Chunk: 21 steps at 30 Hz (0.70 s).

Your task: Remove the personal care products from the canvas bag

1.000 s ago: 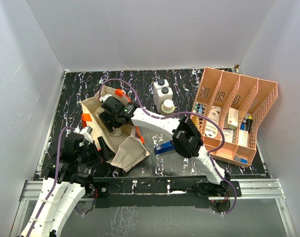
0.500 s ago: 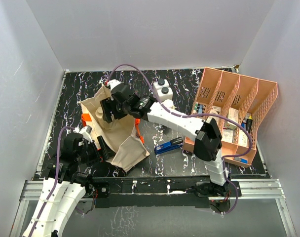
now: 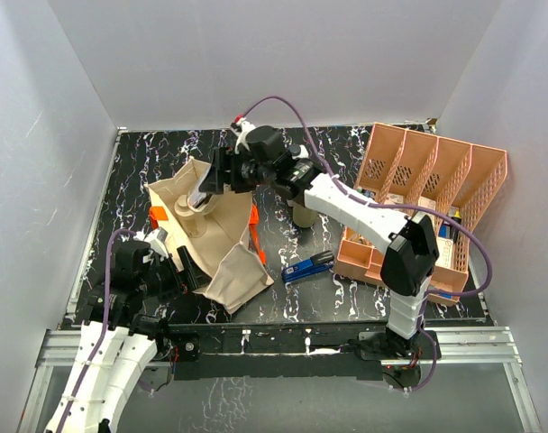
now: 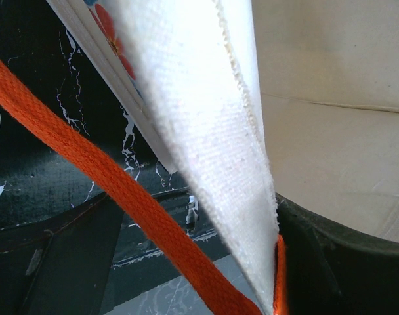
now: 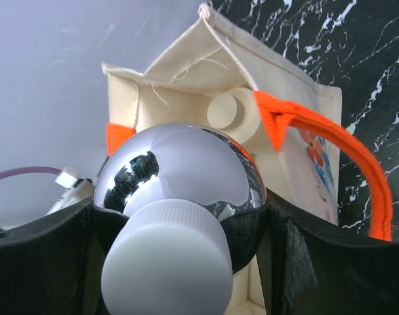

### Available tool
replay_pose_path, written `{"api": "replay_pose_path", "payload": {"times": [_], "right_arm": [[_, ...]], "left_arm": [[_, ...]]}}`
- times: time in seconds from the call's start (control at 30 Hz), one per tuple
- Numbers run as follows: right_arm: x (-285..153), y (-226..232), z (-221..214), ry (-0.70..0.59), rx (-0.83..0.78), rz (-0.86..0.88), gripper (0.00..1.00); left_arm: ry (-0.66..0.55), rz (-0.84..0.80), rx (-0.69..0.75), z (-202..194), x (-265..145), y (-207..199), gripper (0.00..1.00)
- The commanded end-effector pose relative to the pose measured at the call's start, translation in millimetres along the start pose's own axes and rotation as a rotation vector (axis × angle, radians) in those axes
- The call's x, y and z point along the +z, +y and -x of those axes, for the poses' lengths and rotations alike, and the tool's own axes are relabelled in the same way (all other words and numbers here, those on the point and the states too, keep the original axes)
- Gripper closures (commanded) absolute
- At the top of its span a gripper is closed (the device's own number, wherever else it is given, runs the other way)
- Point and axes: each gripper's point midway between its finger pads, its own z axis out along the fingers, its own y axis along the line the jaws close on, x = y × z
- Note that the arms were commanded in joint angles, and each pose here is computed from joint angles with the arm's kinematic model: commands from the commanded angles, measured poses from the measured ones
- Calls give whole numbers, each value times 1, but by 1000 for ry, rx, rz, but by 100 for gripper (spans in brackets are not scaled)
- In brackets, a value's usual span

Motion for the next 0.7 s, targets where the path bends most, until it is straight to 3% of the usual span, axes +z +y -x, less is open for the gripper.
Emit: {"api": "replay_pose_path", "payload": {"times": [0.0,0.13,0.3,0.37,0.47,0.67], "right_arm": [[-87,90,103,-301,0,357,92],[-114,80,121,-333,56,417,92],[-132,47,143,-402,13,334,92],[-135,30,157,-453,-58,237,92],[-118,-12,165,-446,-138,23,92],[-71,-85,156,-380,-209,-224,92]], "left_arm": [[18,-8,10,-1,2,1,17],[18,-9,8,-1,3,1,17],[11,-10,7,-1,2,1,17],[7,-10,5,0,2,1,17],[11,-8,4,0,2,2,17],[26,0,1,-1,3,3,17]]}}
